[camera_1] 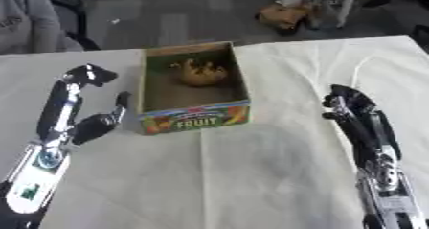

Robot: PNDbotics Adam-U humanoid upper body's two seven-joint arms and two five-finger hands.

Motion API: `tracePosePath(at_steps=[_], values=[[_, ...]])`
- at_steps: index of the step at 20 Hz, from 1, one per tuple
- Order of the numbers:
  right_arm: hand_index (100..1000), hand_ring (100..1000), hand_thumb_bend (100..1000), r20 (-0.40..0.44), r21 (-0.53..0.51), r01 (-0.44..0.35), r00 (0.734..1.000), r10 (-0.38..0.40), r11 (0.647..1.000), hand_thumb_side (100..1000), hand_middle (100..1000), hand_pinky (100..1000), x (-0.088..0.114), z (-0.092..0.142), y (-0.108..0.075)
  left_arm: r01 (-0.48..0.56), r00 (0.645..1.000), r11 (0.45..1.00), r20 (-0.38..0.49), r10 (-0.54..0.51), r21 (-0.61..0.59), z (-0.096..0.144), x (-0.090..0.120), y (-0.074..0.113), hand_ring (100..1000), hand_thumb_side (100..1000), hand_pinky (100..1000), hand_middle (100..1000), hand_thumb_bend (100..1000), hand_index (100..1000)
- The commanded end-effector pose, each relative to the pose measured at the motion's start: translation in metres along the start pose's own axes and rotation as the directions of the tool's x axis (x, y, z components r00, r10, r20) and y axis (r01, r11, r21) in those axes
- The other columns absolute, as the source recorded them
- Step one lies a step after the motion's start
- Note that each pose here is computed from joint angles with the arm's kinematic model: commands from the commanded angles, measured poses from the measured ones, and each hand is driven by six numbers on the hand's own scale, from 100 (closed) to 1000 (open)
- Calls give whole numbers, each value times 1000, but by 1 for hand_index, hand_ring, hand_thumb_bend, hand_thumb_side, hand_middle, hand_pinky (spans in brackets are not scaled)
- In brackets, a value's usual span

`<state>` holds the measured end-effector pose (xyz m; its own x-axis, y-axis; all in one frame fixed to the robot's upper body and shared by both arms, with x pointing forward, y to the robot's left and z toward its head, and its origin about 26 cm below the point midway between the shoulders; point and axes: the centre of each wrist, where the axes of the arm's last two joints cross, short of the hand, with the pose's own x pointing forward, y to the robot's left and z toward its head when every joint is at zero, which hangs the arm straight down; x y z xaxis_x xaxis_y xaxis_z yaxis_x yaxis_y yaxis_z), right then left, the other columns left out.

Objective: Pick up objects on the table and place them in the box.

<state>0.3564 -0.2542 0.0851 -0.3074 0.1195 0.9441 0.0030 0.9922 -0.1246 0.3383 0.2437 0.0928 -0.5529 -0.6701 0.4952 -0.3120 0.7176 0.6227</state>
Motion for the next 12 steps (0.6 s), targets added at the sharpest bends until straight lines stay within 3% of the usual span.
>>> tracePosePath(at_steps=[1,9,10,12], values=[[781,719,100,29,-7,-23,999,23,1000,551,617,644,9,-3,-6,-62,998,997,-4,62,39,0,12,7,626,429,599,574,229,694],[781,719,100,31,-12,-21,999,22,1000,551,617,644,9,-3,-7,-188,980,981,-62,190,41,3,12,18,619,447,593,567,220,691],[781,719,100,31,-13,-21,999,22,1000,553,617,644,9,-3,-7,-202,976,979,-71,204,42,3,11,19,613,488,587,561,206,686],[781,719,100,26,-13,-20,999,21,1000,553,617,644,8,-1,-7,-241,962,969,-118,246,48,11,7,16,612,490,587,561,202,685]])
